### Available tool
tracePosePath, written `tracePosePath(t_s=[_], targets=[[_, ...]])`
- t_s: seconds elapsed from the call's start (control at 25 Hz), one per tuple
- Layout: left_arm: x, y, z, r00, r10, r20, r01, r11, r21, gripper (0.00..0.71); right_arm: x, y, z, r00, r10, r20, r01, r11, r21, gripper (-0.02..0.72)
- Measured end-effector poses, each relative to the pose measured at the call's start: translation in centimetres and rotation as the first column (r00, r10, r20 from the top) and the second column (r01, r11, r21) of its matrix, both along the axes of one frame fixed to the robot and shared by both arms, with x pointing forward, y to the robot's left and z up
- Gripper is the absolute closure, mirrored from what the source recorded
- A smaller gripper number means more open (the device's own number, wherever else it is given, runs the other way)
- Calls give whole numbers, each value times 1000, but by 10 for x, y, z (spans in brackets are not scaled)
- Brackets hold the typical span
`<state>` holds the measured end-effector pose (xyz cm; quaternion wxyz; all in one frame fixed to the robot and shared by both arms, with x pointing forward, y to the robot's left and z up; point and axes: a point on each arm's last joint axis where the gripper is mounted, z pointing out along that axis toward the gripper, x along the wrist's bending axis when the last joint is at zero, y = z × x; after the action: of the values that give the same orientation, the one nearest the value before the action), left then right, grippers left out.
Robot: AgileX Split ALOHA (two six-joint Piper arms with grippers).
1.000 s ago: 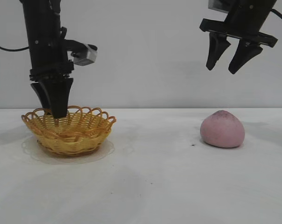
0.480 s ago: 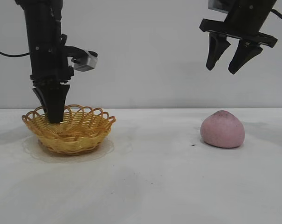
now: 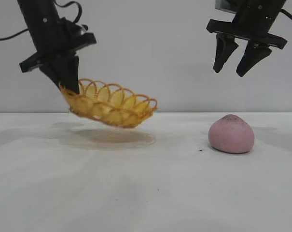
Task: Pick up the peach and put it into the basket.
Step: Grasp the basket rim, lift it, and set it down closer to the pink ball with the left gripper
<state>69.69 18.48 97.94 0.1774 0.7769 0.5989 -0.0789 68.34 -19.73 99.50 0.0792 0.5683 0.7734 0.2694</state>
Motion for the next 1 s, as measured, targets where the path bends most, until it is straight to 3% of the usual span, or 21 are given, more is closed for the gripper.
tracePosePath(t_s=[0.24, 0.48, 0.72, 1.0], targets=[[-20, -4, 16, 997, 59, -52, -64, 994, -88, 710, 0, 0, 0, 1000, 0, 0, 0, 1000, 0, 277], [-49, -8, -2, 976, 90, -199, -126, 975, -180, 710, 0, 0, 0, 1000, 0, 0, 0, 1000, 0, 277], [-66, -14, -33, 955, 181, -236, -249, 921, -301, 710, 0, 0, 0, 1000, 0, 0, 0, 1000, 0, 277], [-74, -11, -59, 938, 267, -220, -327, 893, -308, 710, 0, 0, 0, 1000, 0, 0, 0, 1000, 0, 277]])
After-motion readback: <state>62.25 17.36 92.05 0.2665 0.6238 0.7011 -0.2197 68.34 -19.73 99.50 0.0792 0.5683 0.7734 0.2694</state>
